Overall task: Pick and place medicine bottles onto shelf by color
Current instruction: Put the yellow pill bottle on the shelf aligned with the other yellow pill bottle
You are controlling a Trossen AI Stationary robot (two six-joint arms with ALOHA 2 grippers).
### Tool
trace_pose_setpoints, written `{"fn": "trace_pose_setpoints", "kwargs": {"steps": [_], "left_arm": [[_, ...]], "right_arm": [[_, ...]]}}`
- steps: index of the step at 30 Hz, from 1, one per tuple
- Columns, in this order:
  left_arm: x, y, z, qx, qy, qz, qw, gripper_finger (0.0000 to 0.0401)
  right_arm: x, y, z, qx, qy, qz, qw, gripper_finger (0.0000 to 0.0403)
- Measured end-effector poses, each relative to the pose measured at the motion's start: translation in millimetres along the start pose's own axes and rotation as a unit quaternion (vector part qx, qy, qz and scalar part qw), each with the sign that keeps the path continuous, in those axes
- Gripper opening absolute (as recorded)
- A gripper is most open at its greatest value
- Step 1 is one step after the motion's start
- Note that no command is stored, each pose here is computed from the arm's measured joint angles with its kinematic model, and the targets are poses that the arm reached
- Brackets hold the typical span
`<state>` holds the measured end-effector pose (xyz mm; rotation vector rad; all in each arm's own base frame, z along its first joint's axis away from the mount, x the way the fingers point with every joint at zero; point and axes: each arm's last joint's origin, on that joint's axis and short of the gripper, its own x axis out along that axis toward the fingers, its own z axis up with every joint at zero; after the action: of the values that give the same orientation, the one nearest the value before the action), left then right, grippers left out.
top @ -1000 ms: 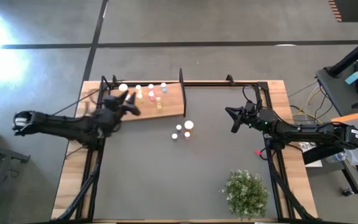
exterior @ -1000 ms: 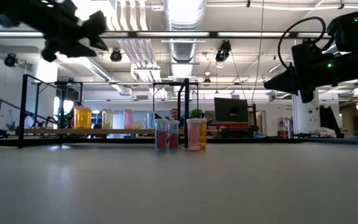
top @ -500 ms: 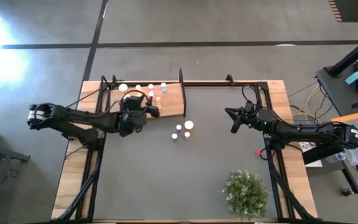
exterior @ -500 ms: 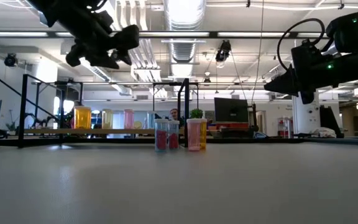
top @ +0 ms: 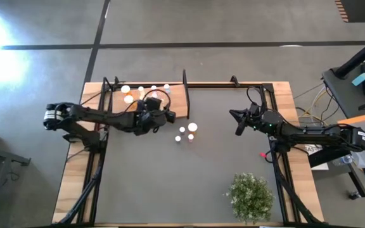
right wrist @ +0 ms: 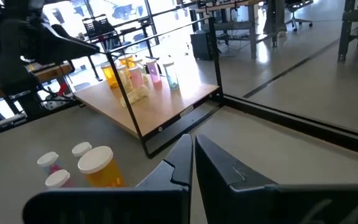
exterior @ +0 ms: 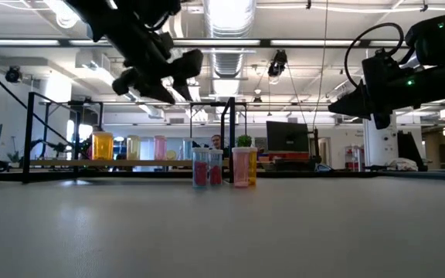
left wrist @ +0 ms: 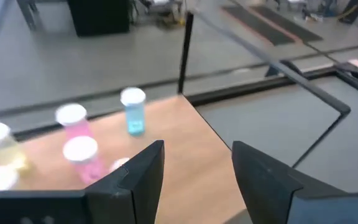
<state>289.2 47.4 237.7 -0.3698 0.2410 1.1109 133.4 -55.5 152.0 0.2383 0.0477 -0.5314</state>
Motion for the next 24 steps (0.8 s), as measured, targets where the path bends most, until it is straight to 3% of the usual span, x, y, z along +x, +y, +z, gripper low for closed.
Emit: {"fn": "trace_pose_setpoints", "kwargs": {"steps": [9, 15, 20, 24], "left_arm": [[27.5, 1.6, 5.3, -0.076, 0.139, 0.012, 0.987, 0.0173], [32.6, 8.2, 13.2, -0.169, 0.235, 0.063, 0.955, 0.0173], [33.2, 15.0, 12.8, -0.249, 0.272, 0.104, 0.924, 0.0173], [35.6, 17.3, 15.6, -0.272, 0.281, 0.107, 0.914, 0.0173]], "right_arm": [[0.0, 0.0, 0.0, 0.000, 0.000, 0.000, 1.000, 0.0009], [0.0, 0.0, 0.0, 0.000, 0.000, 0.000, 1.000, 0.0009], [0.0, 0.0, 0.0, 0.000, 0.000, 0.000, 1.000, 0.0009], [0.0, 0.0, 0.0, 0.000, 0.000, 0.000, 1.000, 0.0009]]}}
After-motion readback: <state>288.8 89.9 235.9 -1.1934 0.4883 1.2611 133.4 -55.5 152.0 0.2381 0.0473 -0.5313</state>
